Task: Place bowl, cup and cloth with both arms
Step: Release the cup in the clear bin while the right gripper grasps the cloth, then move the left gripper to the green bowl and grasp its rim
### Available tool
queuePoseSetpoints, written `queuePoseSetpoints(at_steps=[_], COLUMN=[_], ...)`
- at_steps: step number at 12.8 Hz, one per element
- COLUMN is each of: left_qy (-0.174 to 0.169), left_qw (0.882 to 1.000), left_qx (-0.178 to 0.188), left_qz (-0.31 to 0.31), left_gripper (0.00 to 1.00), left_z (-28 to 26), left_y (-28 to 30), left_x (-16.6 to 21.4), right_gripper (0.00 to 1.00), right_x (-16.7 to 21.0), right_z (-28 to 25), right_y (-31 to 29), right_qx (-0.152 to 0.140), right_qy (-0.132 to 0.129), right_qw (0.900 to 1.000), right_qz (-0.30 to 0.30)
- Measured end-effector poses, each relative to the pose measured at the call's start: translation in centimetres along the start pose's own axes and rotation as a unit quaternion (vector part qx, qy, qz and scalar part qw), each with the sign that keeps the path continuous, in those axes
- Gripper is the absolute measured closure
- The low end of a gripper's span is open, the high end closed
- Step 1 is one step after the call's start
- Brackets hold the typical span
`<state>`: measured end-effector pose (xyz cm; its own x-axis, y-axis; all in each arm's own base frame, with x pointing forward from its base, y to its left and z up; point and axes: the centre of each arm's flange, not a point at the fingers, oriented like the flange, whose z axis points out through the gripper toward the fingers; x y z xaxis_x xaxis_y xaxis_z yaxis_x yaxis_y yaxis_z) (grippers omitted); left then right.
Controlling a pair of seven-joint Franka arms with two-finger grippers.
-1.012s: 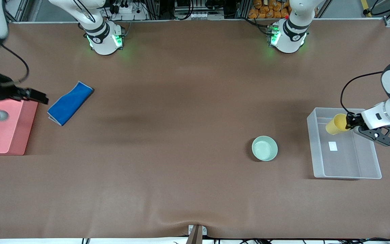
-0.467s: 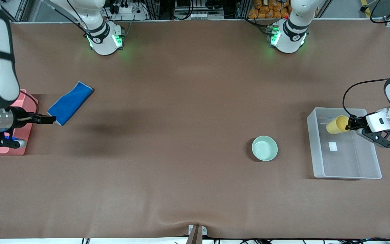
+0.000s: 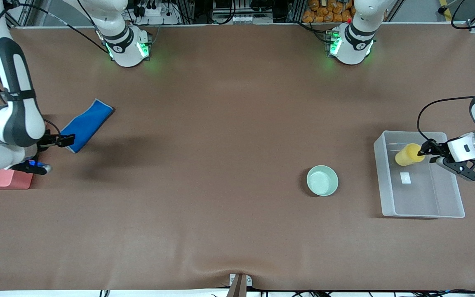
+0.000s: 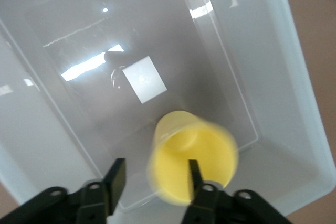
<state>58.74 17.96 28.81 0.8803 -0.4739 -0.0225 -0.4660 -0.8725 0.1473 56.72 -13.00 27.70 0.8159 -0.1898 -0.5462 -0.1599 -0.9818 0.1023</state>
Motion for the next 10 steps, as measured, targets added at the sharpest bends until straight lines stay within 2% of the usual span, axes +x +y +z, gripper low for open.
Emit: queuePoseSetpoints(at_steps=[3, 4, 7, 10], left_qy=[0.037, 0.045, 0.061, 0.054], left_qw=[0.999, 0.999, 0.997, 0.996], left_qx=[0.012, 0.017, 0.011, 0.008], left_qz=[-0.01, -0.016, -0.042, -0.068], left_gripper=[0.04, 0.0, 0.0, 0.0], left_z=[-4.4, -5.8, -7.6, -6.8], left_y=[2.6, 4.5, 12.0, 19.5], left_x=[2.5, 3.9, 8.8, 12.8], right_gripper=[0.0, 0.0, 0.0, 0.0], right_x=[1.4, 1.6, 2.5, 3.5], right_z=[5.9, 6.9, 8.4, 10.2], right_y=[1.2, 1.4, 2.3, 5.5], right_qx=[0.004, 0.006, 0.011, 0.034], right_qy=[0.021, 0.022, 0.032, 0.052], right_qw=[1.0, 0.999, 0.996, 0.99], right_qz=[-0.019, -0.033, -0.08, -0.128])
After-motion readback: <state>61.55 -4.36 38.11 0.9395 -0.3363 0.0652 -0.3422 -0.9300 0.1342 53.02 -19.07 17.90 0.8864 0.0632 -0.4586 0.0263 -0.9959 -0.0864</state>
